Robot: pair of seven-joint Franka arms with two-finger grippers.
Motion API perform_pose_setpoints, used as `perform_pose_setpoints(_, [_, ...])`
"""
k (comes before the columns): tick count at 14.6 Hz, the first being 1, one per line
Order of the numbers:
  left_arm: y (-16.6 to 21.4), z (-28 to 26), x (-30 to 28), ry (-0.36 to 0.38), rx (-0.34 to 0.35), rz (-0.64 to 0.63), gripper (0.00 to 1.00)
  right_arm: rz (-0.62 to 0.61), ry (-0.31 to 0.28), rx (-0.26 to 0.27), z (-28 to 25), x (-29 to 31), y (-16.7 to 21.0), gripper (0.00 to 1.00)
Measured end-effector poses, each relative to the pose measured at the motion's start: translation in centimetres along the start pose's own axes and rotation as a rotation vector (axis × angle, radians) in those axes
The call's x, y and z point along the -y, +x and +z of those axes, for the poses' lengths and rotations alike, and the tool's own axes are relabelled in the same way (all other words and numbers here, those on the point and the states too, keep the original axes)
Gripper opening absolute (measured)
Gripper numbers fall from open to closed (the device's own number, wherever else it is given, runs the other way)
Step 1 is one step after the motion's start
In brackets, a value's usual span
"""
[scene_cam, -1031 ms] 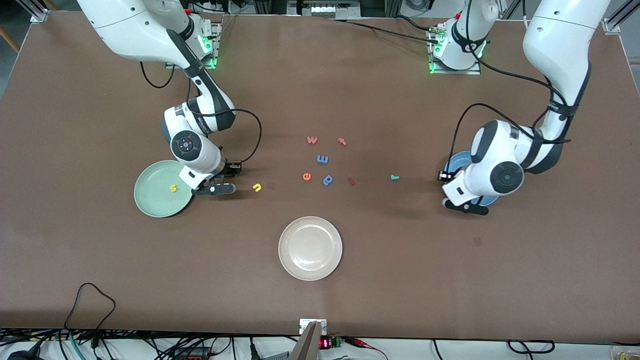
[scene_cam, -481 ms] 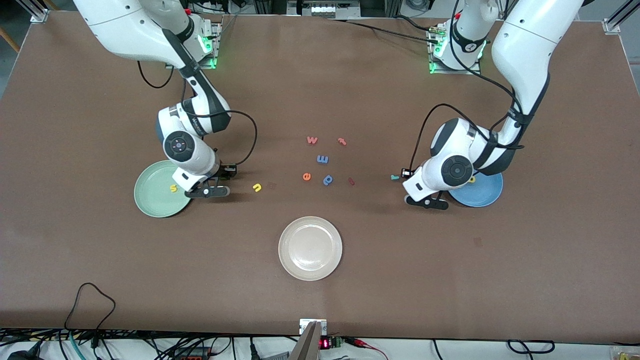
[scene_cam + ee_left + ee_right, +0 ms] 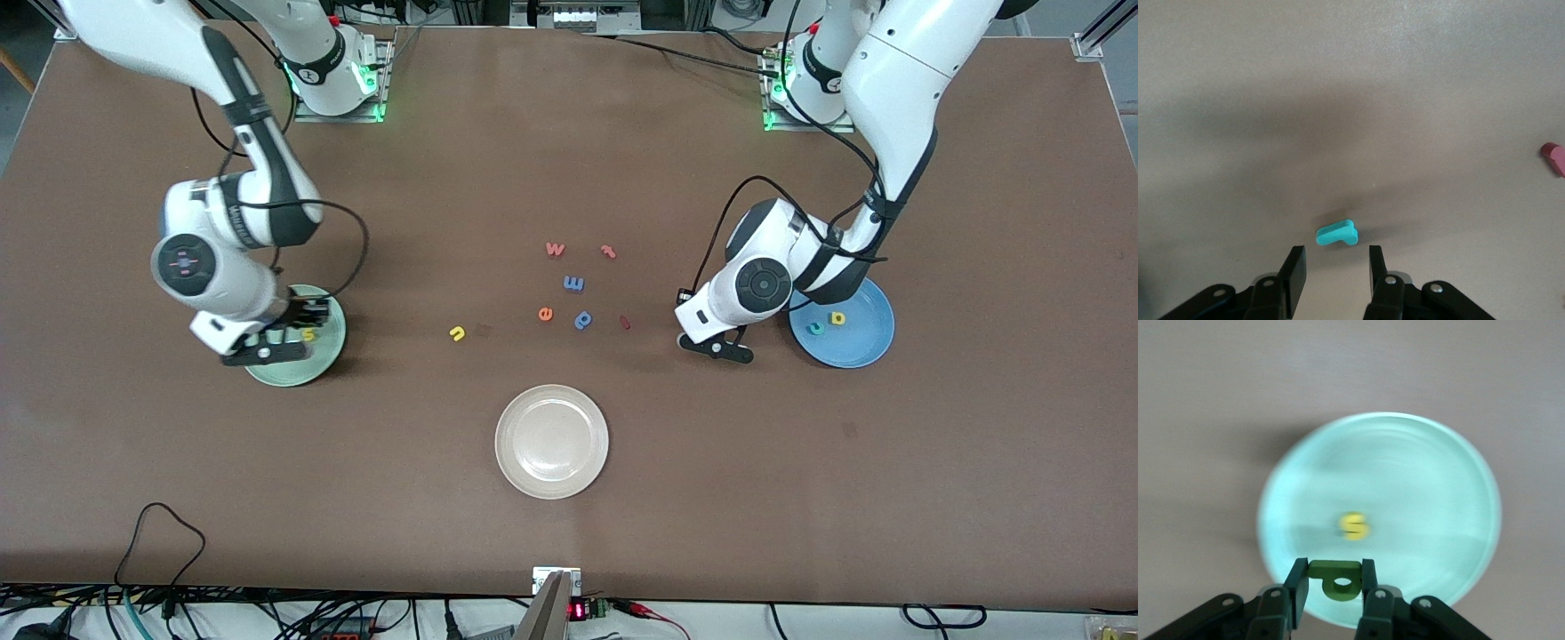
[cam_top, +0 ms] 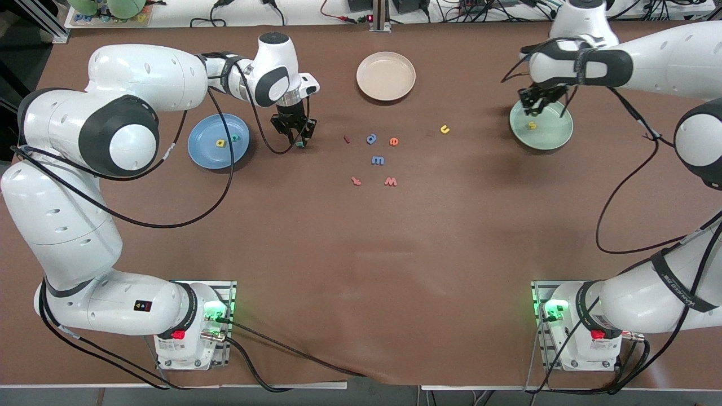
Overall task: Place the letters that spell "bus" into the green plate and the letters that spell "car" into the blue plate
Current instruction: 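Place the green 'd' on the green plate while the left gripper grasps a teal letter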
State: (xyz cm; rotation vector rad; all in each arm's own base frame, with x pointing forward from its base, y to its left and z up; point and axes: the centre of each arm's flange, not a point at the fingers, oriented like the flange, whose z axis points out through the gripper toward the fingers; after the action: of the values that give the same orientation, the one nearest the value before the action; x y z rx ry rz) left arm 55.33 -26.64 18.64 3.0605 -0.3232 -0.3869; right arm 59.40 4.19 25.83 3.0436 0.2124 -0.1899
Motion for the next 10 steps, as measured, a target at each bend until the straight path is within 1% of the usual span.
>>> perform_pose_setpoints(2, [0.3,0.7,0.3,-0.008,-0.005,-0.005,0.46,-0.004,-0.003,0.02,1.2,-2.9,-0.3,0.37])
perform_pose_setpoints(4, [0.4,1.4,0.3,-0.014,-0.008,-0.007,0.46,-0.006,-0.004,0.026,2.3,-3.1,-0.2,0.37])
perform_pose_setpoints(6, [0.5,1.7,0.3,-0.017,-0.009,-0.008,0.46,-0.012,-0.003,0.026,2.9,-2.7,0.0,0.39])
perform_pose_setpoints(7, [0.5,1.7,0.3,-0.017,-0.009,-0.008,0.46,-0.015,-0.003,0.025,3.0,-2.6,0.0,0.45])
perform_pose_setpoints(8, [0.5,1.7,0.3,-0.017,-0.009,-0.008,0.46,-0.017,-0.003,0.021,2.8,-2.4,0.0,0.55])
perform_pose_setpoints(10, [0.5,1.7,0.3,-0.017,-0.01,-0.008,0.46,-0.026,-0.004,0.007,2.1,-1.3,0.3,0.72])
